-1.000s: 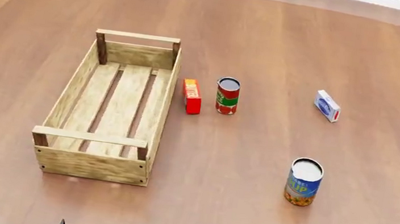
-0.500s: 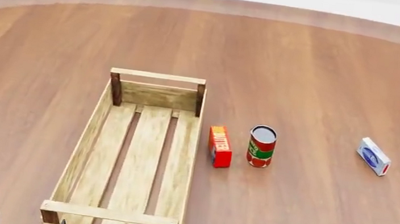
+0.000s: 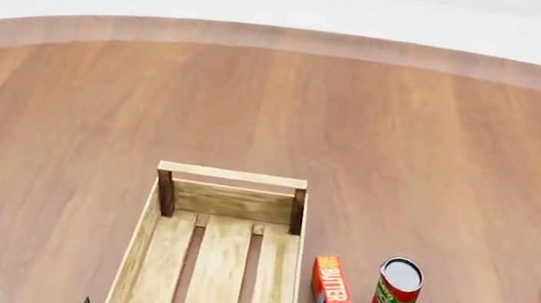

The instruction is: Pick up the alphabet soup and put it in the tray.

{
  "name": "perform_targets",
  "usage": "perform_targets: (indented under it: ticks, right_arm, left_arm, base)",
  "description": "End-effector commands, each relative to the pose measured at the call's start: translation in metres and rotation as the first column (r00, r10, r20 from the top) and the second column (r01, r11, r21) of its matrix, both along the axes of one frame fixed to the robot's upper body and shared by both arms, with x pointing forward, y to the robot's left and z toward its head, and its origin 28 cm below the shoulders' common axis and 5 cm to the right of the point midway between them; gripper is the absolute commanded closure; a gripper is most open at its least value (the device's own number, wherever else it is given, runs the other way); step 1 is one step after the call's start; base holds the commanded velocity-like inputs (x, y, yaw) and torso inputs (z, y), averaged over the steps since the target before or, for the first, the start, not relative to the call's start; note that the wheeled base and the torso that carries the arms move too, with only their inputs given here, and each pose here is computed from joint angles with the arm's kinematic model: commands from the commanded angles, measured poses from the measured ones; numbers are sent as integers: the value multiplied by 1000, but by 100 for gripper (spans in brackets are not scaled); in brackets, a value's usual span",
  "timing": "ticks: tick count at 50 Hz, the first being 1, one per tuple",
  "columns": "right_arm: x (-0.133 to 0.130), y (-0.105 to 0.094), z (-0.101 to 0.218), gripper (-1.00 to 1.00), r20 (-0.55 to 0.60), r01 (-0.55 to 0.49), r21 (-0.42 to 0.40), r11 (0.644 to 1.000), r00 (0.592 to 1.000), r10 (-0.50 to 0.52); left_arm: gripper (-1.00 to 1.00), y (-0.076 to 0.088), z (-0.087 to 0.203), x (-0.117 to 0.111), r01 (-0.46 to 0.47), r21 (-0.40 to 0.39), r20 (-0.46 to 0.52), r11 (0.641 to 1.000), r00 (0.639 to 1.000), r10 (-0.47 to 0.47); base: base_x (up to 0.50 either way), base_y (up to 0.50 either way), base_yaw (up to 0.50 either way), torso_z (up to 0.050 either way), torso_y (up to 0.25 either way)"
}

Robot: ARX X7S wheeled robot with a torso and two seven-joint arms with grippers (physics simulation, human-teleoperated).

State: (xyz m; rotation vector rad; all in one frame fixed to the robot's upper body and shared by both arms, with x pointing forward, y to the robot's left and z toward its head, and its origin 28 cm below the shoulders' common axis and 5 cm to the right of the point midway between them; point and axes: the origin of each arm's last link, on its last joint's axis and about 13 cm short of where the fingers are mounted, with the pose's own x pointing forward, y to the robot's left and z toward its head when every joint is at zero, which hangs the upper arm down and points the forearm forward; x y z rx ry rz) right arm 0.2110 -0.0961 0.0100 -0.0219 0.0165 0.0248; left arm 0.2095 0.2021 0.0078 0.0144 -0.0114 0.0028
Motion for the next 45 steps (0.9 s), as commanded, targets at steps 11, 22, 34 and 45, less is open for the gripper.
perform_targets:
  ticks: [11,22,34,45]
  right_arm:
    - [-1,-1,0,-100,-12,7,16,1000,1000,-7]
    - [-3,-9,23,-100,-198,2,71,997,980,12]
    - [-26,-38,76,-100,-326,-94,28,995,940,97]
    - [-45,-62,92,-100,-403,-93,23,995,910,95]
  left_arm:
    - [-100,0,0,-1,0,4,2,1000,1000,0]
    - [-100,2,-1,0,-15,-7,-6,1000,1000,14]
    - [-100,1,-1,-2,-10,-14,-9,1000,1000,10]
    - [-100,0,-2,-2,-7,-13,-12,1000,1000,7]
  base:
    - [319,43,0,0,0]
    - [0,0,0,0,0]
    - [0,0,0,0,0]
    - [0,0,0,0,0]
